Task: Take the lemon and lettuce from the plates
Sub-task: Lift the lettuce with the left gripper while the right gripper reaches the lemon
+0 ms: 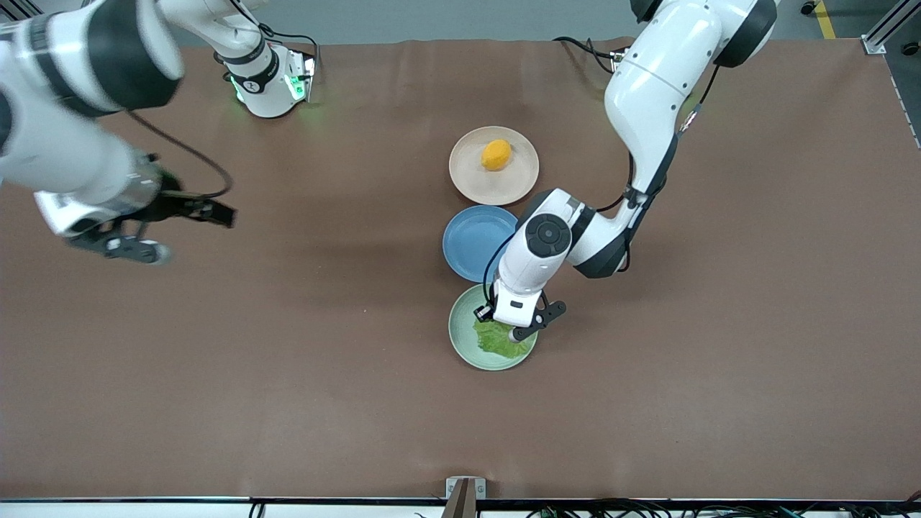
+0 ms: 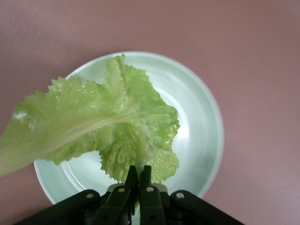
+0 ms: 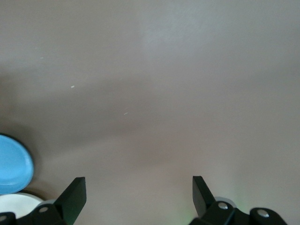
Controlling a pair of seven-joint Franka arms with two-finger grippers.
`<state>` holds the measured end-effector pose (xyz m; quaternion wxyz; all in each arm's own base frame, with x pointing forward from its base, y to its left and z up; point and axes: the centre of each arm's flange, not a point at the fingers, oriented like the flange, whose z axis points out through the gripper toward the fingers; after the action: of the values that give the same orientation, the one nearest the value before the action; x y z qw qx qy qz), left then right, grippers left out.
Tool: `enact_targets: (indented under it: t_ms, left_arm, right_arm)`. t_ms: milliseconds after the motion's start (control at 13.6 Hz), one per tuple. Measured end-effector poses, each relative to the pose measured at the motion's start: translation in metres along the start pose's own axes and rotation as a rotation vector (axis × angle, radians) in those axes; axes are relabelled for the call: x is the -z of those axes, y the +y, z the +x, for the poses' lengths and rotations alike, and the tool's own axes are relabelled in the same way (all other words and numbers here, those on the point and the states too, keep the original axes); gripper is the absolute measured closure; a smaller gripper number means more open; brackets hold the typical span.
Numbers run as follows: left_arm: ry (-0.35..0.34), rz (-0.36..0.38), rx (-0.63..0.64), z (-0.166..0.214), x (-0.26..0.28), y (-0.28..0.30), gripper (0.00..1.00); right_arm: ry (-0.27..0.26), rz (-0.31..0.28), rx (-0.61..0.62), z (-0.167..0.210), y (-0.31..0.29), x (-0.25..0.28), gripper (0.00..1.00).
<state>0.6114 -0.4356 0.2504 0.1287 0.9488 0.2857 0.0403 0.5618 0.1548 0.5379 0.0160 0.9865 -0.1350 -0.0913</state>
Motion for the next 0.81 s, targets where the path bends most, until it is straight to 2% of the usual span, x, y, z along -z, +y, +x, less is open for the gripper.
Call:
enact_targets:
  t_ms: [147, 514, 661, 808]
  left_arm:
    - [0.026, -0.045, 0.0, 0.007, 0.041, 0.013, 0.95]
    - [0.085, -0.066, 0.047, 0.062, 0.144, -0.002, 0.95]
    - [0.079, -0.006, 0.071, 0.084, 0.162, -0.031, 0.95]
    - [0.042, 0.105, 0.096, 0.099, 0.179, -0.065, 0.95]
  right_arm:
    - [-0.011, 0.011, -0.074, -0.031, -0.048, -0.004, 0.0]
    - [0.044, 0.052, -0.227, -0.122, -0.16, -0.055, 0.0]
    - [0.066, 0.07, -0.233, -0.172, -0.202, -0.084, 0.0]
    - [0.083, 0.092, -0.213, -0.22, -0.233, -0.111, 0.0]
